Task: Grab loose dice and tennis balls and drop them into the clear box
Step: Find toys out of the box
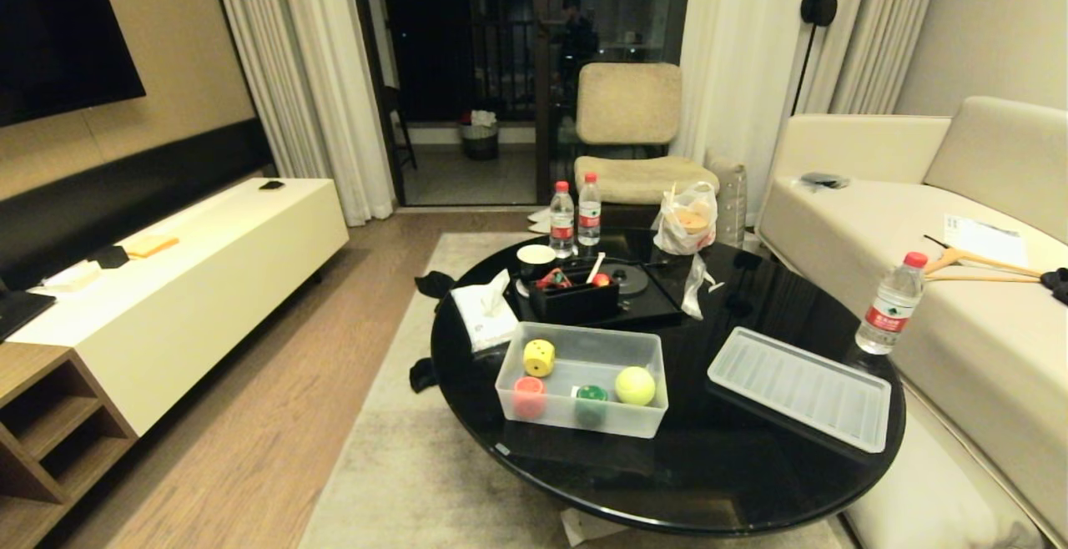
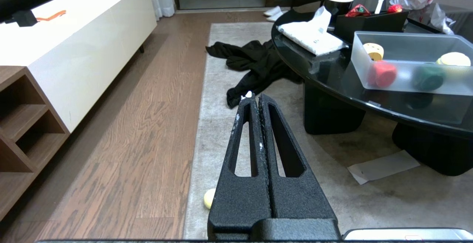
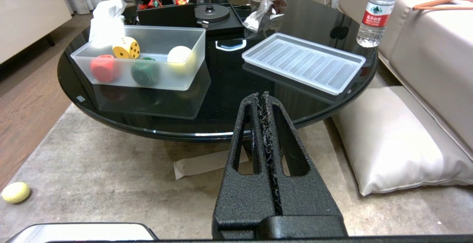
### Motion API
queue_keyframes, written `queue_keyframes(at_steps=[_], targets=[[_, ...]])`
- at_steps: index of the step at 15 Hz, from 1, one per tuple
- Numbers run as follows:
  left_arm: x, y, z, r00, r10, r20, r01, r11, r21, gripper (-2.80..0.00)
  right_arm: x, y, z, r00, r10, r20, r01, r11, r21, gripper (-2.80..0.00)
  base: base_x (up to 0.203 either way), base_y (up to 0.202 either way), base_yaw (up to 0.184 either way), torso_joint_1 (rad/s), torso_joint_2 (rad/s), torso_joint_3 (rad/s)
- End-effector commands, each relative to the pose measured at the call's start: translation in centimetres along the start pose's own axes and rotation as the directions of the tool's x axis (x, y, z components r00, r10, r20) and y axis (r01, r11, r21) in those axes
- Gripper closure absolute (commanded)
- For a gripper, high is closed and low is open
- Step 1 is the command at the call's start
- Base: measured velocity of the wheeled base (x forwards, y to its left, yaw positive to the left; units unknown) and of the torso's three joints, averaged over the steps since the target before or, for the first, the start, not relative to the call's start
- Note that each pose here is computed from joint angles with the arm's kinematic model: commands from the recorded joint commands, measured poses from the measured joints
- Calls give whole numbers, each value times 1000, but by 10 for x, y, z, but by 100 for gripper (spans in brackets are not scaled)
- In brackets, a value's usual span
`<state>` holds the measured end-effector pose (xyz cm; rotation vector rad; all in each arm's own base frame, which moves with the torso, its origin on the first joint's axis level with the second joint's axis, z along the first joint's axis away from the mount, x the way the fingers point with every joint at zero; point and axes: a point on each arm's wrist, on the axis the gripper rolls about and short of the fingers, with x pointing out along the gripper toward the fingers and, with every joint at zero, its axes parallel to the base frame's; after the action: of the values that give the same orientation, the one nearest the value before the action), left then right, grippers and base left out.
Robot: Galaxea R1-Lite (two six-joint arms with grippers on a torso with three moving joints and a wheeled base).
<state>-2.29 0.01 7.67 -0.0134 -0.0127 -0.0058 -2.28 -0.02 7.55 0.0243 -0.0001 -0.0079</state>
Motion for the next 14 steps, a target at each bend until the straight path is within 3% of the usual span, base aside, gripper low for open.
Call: queue_keyframes(at_steps=[1,14], targets=[[0,0,0,1000,0,-1,0,1000,0,0,0,0,0,1000,0,-2,0,1000,0,0,0,0,0,0,0,0],[0,0,0,1000,0,-2,0,1000,0,0,0,0,0,1000,0,-1,0,1000,-4,0,0,0,0,0,0,0]])
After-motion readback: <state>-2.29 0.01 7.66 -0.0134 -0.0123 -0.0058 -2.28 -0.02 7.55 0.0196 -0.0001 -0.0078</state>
